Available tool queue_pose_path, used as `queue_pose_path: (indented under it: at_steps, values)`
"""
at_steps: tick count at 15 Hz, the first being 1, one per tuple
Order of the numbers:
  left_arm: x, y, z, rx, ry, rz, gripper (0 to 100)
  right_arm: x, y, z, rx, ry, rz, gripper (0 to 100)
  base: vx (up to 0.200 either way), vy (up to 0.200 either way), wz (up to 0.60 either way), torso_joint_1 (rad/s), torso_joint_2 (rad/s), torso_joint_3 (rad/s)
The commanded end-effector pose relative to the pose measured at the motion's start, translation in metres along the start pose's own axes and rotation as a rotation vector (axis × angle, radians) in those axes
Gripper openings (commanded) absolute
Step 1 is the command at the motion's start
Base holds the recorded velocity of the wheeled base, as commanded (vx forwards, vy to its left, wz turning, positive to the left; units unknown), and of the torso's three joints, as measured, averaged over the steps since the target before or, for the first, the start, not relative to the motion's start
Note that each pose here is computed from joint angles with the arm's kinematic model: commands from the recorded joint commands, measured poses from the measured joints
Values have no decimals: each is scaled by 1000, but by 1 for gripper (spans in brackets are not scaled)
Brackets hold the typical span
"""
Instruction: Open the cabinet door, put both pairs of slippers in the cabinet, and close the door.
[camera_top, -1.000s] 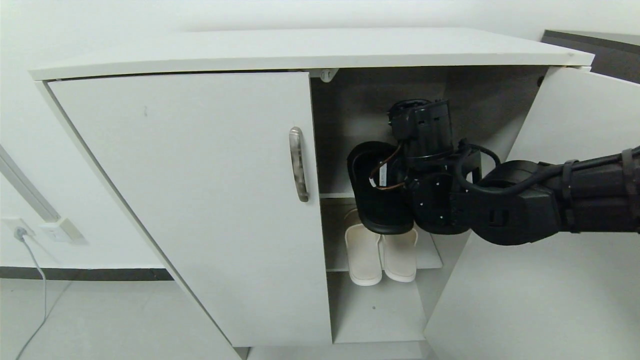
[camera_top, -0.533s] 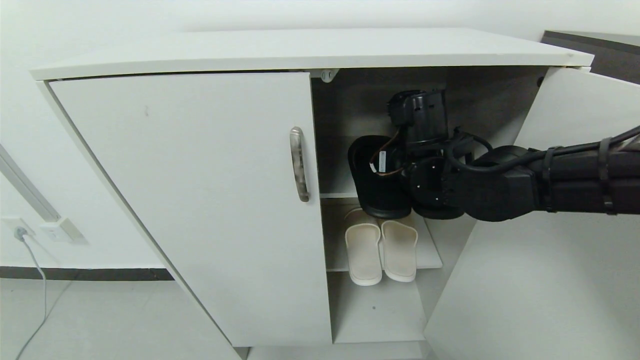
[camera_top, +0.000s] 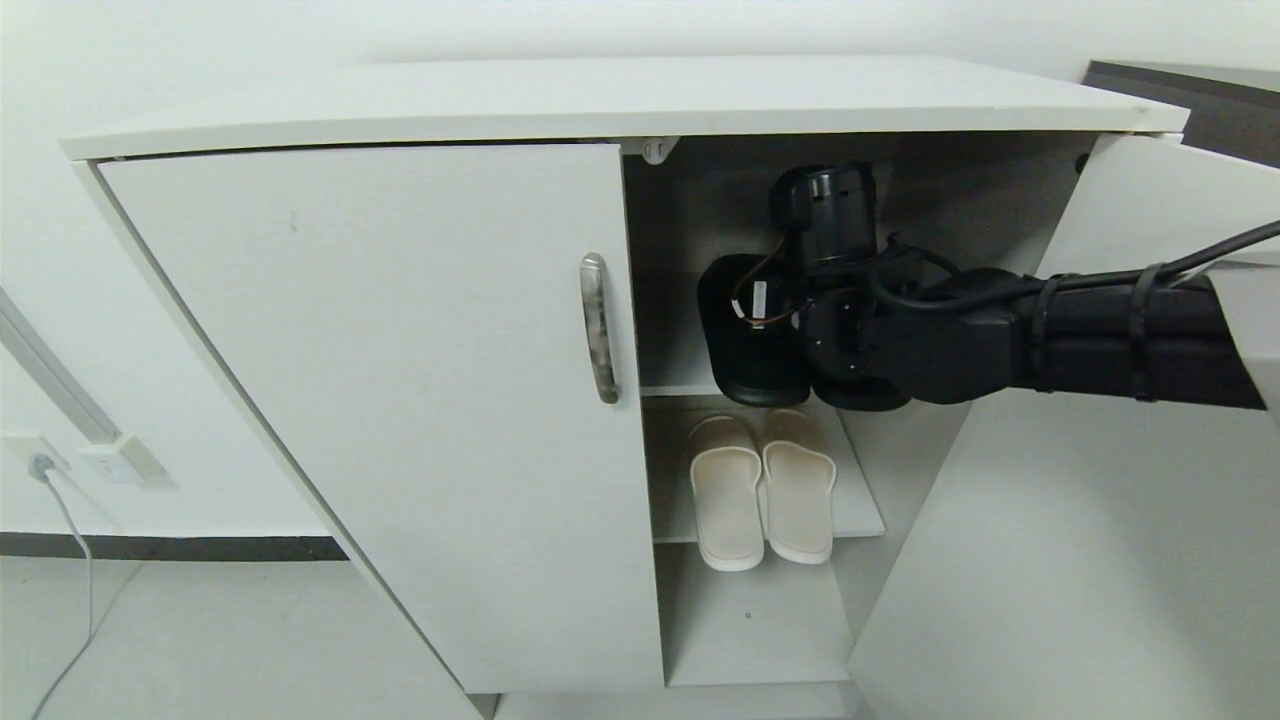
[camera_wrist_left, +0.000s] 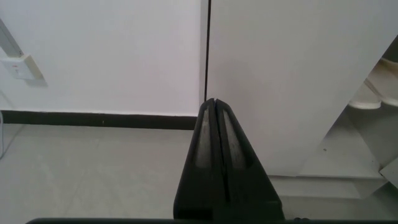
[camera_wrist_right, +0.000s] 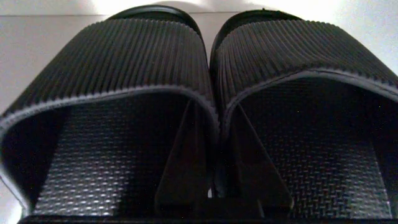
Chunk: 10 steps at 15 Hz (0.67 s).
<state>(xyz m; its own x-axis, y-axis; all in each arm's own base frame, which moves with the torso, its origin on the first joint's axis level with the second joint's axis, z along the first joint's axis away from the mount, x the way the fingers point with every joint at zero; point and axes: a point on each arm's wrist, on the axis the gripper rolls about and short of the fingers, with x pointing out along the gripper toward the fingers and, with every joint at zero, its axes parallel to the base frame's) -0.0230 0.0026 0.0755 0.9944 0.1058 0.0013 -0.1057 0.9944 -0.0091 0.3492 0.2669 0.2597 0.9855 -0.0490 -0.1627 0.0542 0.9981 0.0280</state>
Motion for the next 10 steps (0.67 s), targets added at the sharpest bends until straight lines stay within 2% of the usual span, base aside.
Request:
queue_pose_path:
  at_steps: [1,7,8,10]
  values:
    - [0,0,0,0,1,0,0,7,2,-4,-2,4,-6,0,0,0,0,0,0,0]
    - [0,0,0,0,1,0,0,10,4,-9,-6,13,-9,0,0,0,0,0,0,0]
    - [0,0,0,-2,1,0,0,10,4,-9,-6,13,-9,100,0,0,0,0,0,0]
    - [0,0,0,-2,1,0,0,10,4,-9,-3,11,-9,100,0,0,0,0,0,0]
